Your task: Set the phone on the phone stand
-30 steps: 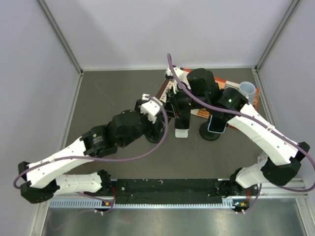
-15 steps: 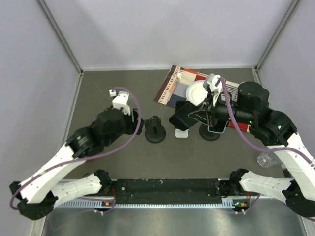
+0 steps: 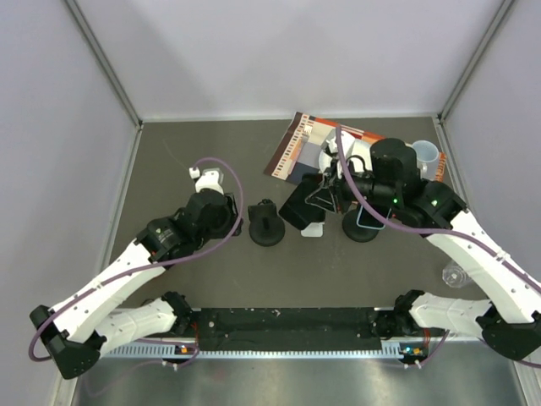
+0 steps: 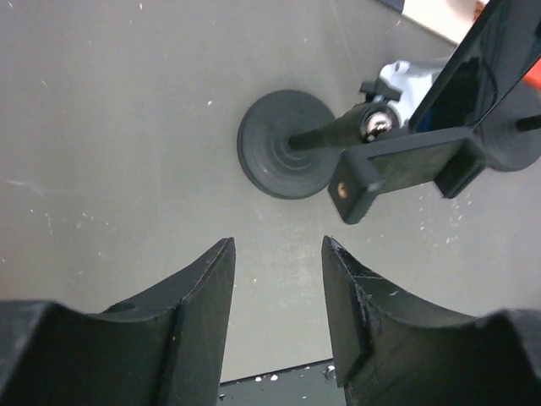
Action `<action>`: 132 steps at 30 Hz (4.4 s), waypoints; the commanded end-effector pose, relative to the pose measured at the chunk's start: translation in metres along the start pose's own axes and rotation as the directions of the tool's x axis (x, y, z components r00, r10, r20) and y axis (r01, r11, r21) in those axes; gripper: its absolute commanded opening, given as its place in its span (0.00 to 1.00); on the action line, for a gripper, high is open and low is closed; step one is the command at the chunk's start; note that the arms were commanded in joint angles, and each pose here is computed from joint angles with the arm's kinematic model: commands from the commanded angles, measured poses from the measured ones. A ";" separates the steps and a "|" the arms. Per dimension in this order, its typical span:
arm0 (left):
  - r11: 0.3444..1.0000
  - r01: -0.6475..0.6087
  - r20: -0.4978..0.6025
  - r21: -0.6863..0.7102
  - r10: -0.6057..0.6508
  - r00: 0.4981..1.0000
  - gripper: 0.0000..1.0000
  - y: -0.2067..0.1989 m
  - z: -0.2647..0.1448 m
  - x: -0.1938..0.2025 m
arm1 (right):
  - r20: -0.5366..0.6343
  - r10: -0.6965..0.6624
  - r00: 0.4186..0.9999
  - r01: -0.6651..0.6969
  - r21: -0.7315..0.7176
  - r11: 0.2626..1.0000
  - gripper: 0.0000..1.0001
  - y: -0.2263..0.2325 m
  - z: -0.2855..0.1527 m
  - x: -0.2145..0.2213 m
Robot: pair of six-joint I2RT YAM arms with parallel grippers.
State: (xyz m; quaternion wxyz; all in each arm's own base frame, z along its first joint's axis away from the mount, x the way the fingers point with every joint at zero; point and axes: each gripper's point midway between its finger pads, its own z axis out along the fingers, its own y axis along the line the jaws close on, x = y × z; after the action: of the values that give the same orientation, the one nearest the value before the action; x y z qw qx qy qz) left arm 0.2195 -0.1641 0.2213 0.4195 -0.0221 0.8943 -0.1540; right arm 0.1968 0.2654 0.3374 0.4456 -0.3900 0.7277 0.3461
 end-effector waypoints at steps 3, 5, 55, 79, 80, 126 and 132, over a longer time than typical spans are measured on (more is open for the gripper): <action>0.993 0.102 -0.003 0.058 -0.102 0.995 0.37 -0.014 0.009 0.005 | 0.217 -0.051 0.975 0.035 0.077 0.996 0.00 0.000 -0.027 -0.059; 0.993 0.110 -0.005 0.046 -0.109 0.994 0.33 -0.015 0.010 0.003 | 0.222 -0.063 0.973 0.049 0.069 0.996 0.00 0.003 -0.031 -0.058; 0.994 -0.069 0.065 -0.084 0.075 0.995 0.40 -0.037 0.025 -0.012 | 0.225 -0.084 0.971 0.092 -0.027 0.995 0.00 0.023 -0.037 -0.047; 0.971 -0.215 0.021 -0.108 0.218 0.976 0.00 -0.036 0.039 -0.006 | 0.175 -0.159 0.972 0.181 -0.122 0.976 0.00 0.029 -0.017 -0.034; 0.968 -0.231 0.032 -0.102 0.235 0.972 0.00 -0.033 0.037 -0.007 | 0.173 -0.194 0.966 0.219 -0.139 0.966 0.00 0.031 -0.015 -0.032; 0.521 -0.709 0.278 0.475 0.676 0.683 0.00 -0.075 -0.016 0.024 | 0.349 -0.592 0.726 0.669 -0.556 0.493 0.00 0.091 0.106 0.032; 0.506 -0.710 0.287 0.490 0.675 0.679 0.00 -0.075 -0.020 0.027 | 0.283 -0.541 0.792 0.588 -0.592 0.551 0.00 0.080 0.105 0.041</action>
State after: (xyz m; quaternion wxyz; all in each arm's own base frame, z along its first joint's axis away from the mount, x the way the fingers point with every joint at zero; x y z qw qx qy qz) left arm 0.1983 -0.2231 0.2224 0.4515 0.4134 0.7669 -0.1927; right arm 0.1366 0.3804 0.2692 0.3819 -0.7404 0.3534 0.4255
